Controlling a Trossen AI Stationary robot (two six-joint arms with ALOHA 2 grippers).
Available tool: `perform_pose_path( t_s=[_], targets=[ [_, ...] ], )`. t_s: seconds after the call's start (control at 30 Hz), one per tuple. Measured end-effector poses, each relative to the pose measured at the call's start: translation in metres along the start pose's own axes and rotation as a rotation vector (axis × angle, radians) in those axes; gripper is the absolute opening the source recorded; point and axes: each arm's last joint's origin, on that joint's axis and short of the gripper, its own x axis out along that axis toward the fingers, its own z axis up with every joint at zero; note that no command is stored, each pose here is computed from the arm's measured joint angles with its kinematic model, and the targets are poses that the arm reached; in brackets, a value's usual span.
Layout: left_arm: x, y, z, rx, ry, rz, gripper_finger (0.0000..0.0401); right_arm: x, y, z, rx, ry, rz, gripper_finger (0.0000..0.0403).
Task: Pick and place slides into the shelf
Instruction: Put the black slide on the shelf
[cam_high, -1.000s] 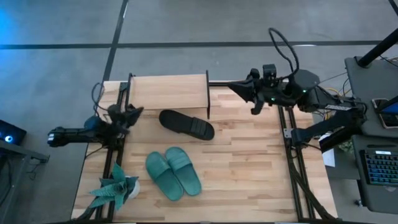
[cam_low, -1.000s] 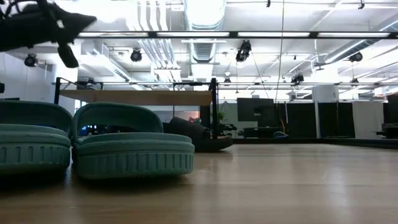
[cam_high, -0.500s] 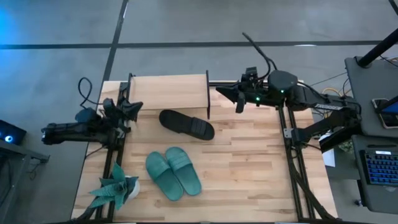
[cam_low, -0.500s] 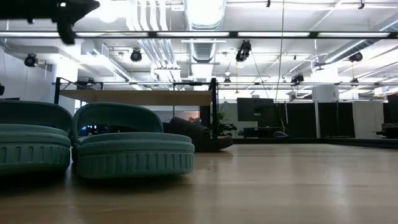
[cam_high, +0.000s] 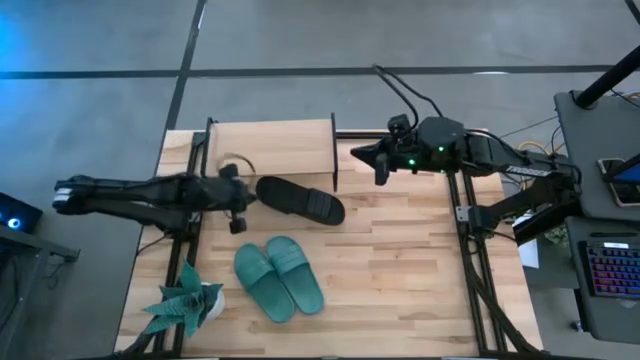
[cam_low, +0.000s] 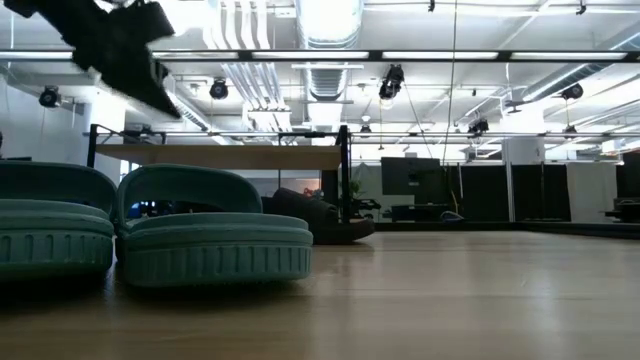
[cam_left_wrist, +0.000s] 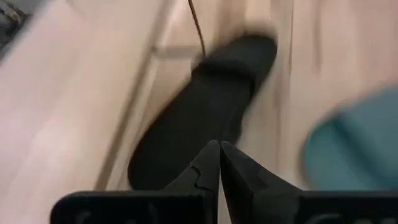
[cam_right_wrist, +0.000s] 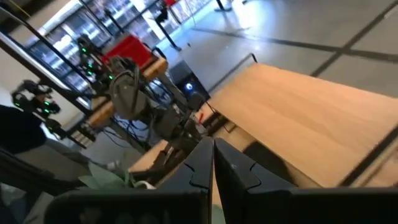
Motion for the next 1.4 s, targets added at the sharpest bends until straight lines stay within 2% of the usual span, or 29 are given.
perform_pose_path(
  t_s=[0.07,0.13,0.27,0.43,0.6,0.73,0.83,0.9,1.03,1.13,1.27,1.4],
  targets=[
    [0.006,-0.001,-0.002,0.041,0.074,0.025,0.0,0.0,-0.002,-0.002,0.003,0.027,-0.013,0.0009],
    [0.011,-0.002,-0.006,-0.037,0.118,0.046,0.0002,-0.001,-0.003,-0.005,0.026,0.051,-0.03,0.0009],
    [0.016,-0.003,-0.01,-0.333,0.159,0.05,0.0024,-0.003,-0.009,-0.013,0.082,0.135,-0.091,0.001],
    [0.015,-0.004,-0.008,-0.737,0.13,0.009,0.0073,-0.006,-0.015,-0.02,0.087,0.217,-0.139,0.003],
    [0.014,-0.004,-0.012,-0.983,0.11,0.014,0.0128,-0.007,-0.02,-0.022,0.081,0.25,-0.185,0.0073],
    [0.021,-0.007,-0.024,-1.182,0.148,0.051,0.017,-0.008,-0.025,-0.026,0.064,0.285,-0.231,0.0118],
    [0.031,-0.011,-0.039,-1.293,0.213,0.092,0.0194,-0.008,-0.03,-0.03,0.042,0.309,-0.282,0.0152],
    [0.037,-0.014,-0.044,-1.366,0.204,0.08,0.0203,-0.009,-0.033,-0.033,0.023,0.325,-0.308,0.0173],
    [0.045,-0.016,-0.046,-1.472,0.08,0.02,0.0207,-0.008,-0.034,-0.036,0.001,0.336,-0.316,0.0208],
    [0.049,-0.016,-0.055,-1.522,0.009,0.062,0.0208,-0.008,-0.034,-0.036,-0.013,0.338,-0.313,0.0228],
    [0.058,-0.018,-0.077,-1.576,0.01,0.141,0.0208,-0.008,-0.034,-0.036,-0.024,0.34,-0.312,0.0245],
    [0.066,-0.02,-0.084,-1.641,-0.108,0.107,0.0208,-0.008,-0.034,-0.036,-0.035,0.342,-0.31,0.0254]
  ],
)
